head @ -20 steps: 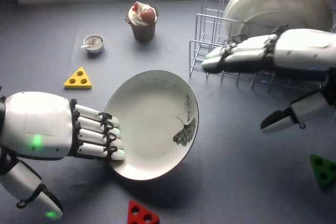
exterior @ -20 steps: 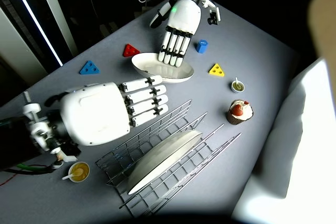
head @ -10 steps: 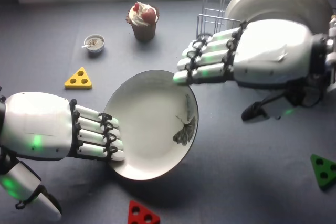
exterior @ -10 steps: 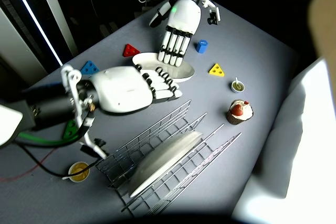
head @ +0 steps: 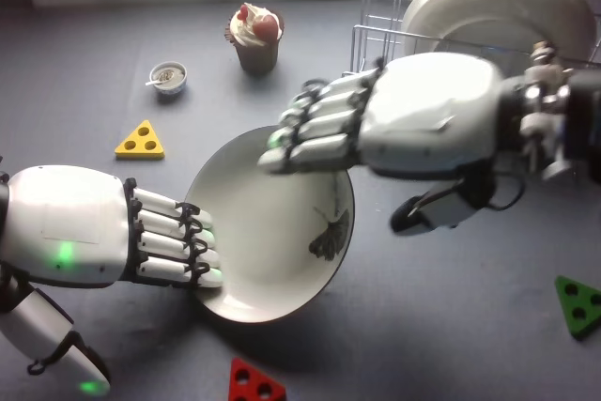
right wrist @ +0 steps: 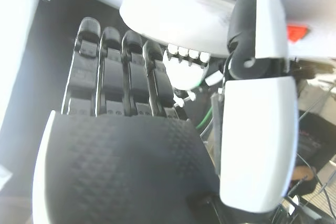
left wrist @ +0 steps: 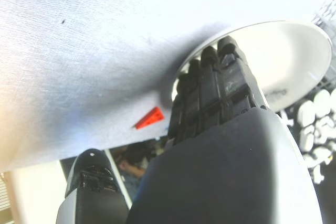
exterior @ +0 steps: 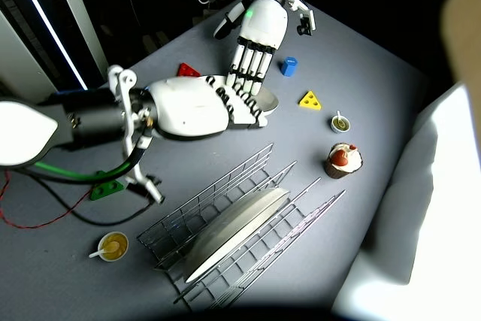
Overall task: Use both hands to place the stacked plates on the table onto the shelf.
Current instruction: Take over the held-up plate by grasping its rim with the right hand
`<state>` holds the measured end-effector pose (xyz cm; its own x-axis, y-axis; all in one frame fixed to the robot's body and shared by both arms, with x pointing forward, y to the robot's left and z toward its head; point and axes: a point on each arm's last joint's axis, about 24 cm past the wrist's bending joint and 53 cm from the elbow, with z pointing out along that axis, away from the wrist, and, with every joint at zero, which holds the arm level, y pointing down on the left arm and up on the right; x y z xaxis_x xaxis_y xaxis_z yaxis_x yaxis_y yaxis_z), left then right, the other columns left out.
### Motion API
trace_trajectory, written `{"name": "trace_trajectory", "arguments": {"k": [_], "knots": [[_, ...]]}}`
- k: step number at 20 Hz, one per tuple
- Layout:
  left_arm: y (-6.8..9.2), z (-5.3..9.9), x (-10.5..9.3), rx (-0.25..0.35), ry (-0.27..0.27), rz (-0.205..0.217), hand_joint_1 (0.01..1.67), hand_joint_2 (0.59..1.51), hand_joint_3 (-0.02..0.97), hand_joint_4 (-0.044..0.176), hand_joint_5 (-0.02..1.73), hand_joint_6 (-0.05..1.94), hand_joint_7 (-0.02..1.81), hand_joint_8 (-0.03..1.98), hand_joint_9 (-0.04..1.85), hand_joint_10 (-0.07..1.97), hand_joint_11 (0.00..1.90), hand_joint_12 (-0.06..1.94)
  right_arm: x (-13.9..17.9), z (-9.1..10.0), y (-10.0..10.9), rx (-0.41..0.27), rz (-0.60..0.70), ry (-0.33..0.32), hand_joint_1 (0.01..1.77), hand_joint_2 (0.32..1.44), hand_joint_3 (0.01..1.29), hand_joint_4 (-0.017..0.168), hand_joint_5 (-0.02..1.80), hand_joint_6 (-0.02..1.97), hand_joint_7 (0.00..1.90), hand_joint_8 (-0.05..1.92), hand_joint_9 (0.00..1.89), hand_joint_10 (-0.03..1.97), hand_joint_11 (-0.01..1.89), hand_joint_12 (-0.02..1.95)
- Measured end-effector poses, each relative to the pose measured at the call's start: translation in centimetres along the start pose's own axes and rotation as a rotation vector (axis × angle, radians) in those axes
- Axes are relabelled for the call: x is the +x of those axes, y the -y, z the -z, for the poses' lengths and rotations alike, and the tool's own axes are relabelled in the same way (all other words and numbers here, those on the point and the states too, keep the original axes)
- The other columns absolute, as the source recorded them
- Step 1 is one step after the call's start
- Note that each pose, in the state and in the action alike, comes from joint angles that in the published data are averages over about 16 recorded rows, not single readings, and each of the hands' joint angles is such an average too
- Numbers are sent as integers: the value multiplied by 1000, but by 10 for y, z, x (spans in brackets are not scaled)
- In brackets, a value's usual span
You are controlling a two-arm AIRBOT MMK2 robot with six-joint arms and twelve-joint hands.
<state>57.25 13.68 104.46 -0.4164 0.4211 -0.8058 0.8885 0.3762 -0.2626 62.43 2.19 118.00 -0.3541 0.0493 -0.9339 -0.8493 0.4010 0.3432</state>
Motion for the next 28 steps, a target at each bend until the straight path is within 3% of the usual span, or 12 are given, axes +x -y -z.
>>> {"name": "trace_trajectory", "arguments": {"k": [8, 20, 28], "knots": [[0, 0, 0, -1, 0, 1, 27, 1033, 3, -11, 162, -35, 184, -13, 191, -13, 170, -7, 17, -22, -26, -42, 46, -55, 1206, 903, 12, 4, 240, 9, 234, 2, 220, -7, 268, 23], [0, 0, 1, -2, -1, 2, 27, 1036, 3, -11, 143, -35, 168, -13, 174, -14, 155, -10, 41, -56, -27, -37, 63, -110, 1239, 894, 12, 4, 288, 9, 262, 2, 247, -7, 300, 37], [-1, 1, 1, -5, -1, 4, 27, 1030, 2, -11, 126, -36, 170, -13, 180, -3, 163, -1, 35, -66, -38, -67, 78, -100, 1322, 900, 12, -1, 586, 289, 602, 165, 582, 182, 614, 209]]}}
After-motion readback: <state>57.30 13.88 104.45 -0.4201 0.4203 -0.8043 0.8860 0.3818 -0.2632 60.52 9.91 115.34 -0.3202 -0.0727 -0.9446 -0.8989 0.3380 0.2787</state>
